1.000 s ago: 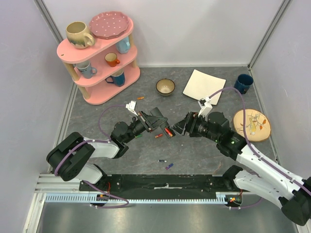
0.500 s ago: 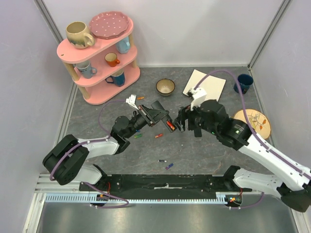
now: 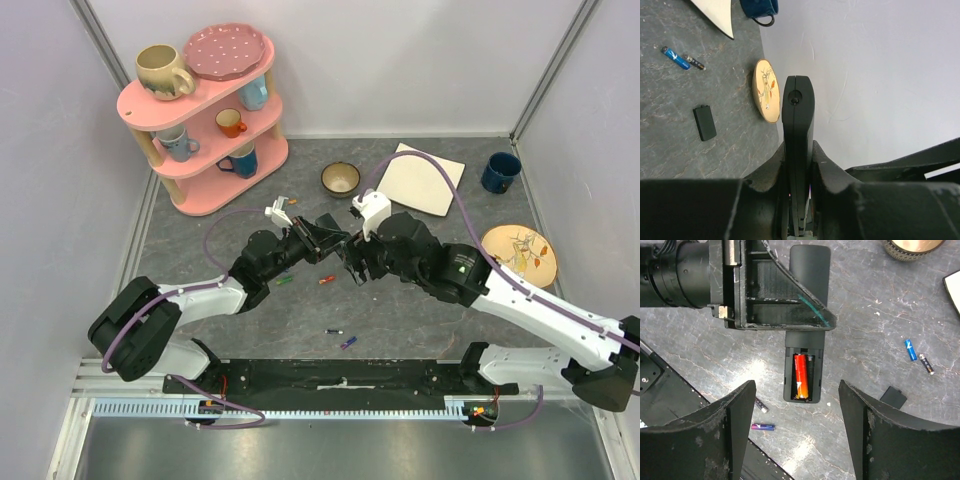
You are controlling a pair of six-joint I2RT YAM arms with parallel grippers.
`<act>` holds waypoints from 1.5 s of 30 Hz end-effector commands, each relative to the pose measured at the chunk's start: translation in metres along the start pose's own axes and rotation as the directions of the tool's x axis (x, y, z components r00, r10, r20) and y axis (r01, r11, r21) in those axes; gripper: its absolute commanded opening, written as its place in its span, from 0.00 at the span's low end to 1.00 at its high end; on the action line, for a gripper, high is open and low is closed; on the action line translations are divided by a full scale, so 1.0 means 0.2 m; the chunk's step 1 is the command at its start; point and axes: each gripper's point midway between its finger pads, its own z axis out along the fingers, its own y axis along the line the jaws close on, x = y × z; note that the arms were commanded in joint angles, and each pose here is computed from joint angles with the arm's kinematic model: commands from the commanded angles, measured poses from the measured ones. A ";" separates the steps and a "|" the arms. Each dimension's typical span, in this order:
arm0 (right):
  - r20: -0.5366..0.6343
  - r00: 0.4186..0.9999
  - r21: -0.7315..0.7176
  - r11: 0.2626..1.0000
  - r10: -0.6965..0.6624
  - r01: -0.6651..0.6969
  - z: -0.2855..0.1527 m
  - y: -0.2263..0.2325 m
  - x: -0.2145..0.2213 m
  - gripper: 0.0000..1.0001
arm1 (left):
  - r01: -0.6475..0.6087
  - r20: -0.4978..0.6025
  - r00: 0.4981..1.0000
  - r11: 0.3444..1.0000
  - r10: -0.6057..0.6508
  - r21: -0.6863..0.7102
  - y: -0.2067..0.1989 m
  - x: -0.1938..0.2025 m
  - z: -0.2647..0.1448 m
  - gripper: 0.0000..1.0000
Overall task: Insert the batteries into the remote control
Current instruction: Load the battery into the remote control.
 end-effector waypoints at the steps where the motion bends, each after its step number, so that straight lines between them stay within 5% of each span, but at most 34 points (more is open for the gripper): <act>1: 0.003 1.000 -0.021 1.000 -0.022 0.022 0.03 0.05 -0.02 0.74 | 0.020 0.021 1.000 0.999 -0.021 0.043 -0.11 -0.04 0.03 0.02; 45: -0.106 0.993 0.043 0.998 -0.049 0.054 0.18 0.08 0.18 0.60 | 0.008 0.016 1.000 0.996 -0.010 0.089 -0.16 -0.04 0.02 0.02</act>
